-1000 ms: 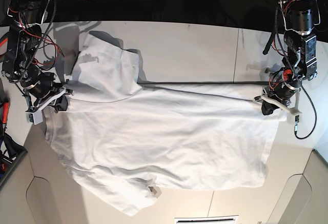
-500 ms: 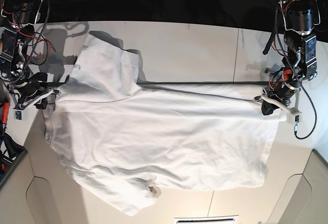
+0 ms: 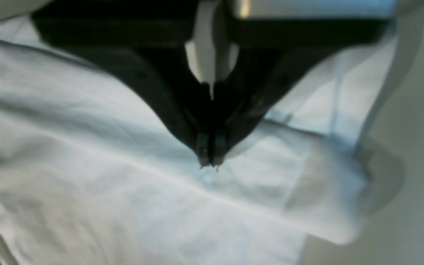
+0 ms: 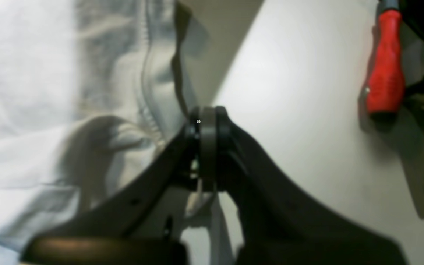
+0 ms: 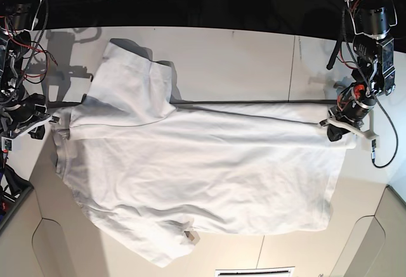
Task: Layout the t-shirt on the table in an organized manner, then fold the t-shirt properly
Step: 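Lower the held edge onto the shirt and open the right gripper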
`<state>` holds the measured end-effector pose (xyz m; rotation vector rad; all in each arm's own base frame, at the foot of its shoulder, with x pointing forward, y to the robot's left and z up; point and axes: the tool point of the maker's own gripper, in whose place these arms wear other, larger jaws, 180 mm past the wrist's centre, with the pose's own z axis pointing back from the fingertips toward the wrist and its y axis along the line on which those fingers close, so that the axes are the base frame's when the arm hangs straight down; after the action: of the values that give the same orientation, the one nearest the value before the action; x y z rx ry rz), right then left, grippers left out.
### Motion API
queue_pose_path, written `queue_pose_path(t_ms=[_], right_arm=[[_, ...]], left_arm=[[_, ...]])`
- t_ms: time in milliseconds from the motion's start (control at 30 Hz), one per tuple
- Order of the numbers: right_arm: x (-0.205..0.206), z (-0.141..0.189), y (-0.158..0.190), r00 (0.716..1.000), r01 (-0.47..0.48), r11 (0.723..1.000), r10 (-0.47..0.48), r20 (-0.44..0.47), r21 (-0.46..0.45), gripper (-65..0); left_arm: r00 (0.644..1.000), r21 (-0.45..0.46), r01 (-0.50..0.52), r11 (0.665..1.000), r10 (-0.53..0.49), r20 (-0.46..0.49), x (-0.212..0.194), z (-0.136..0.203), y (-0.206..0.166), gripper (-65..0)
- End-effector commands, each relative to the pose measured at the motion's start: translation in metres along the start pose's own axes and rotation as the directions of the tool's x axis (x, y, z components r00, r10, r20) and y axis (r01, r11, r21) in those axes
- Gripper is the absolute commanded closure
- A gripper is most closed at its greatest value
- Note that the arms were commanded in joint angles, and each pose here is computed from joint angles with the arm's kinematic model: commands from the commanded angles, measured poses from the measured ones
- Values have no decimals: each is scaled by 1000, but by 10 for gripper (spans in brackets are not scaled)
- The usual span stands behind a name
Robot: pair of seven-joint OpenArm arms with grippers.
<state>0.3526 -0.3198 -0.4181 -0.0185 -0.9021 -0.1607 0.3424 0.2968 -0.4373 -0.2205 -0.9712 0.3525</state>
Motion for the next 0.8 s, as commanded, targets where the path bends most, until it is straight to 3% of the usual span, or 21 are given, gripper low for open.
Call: queue_pose_path(t_ms=[0,233,400,600,767], right_arm=[[30,5,-7,997,-8,1000,8,79,-10,0],[83,32,-4,976,108,993,-117,183,56,0],[96,65,22,964,132,967,-176,200,218,0],[54,105,43,964,165,938,-218,151,304,0],[-3,121,46,962,245,925,-268,45,290,0]], left_arm=[[995,-43,14,999,-10,103,42,5,-5,0],[978,-147,42,988,-10,210,93,30,-21,0],[978,-169,66,983,-30,205,95,32,-24,0],[977,-194,70,979,-28,210,95,33,-28,0],[974,-250,98,963,-41,222,95,36,-39,0]])
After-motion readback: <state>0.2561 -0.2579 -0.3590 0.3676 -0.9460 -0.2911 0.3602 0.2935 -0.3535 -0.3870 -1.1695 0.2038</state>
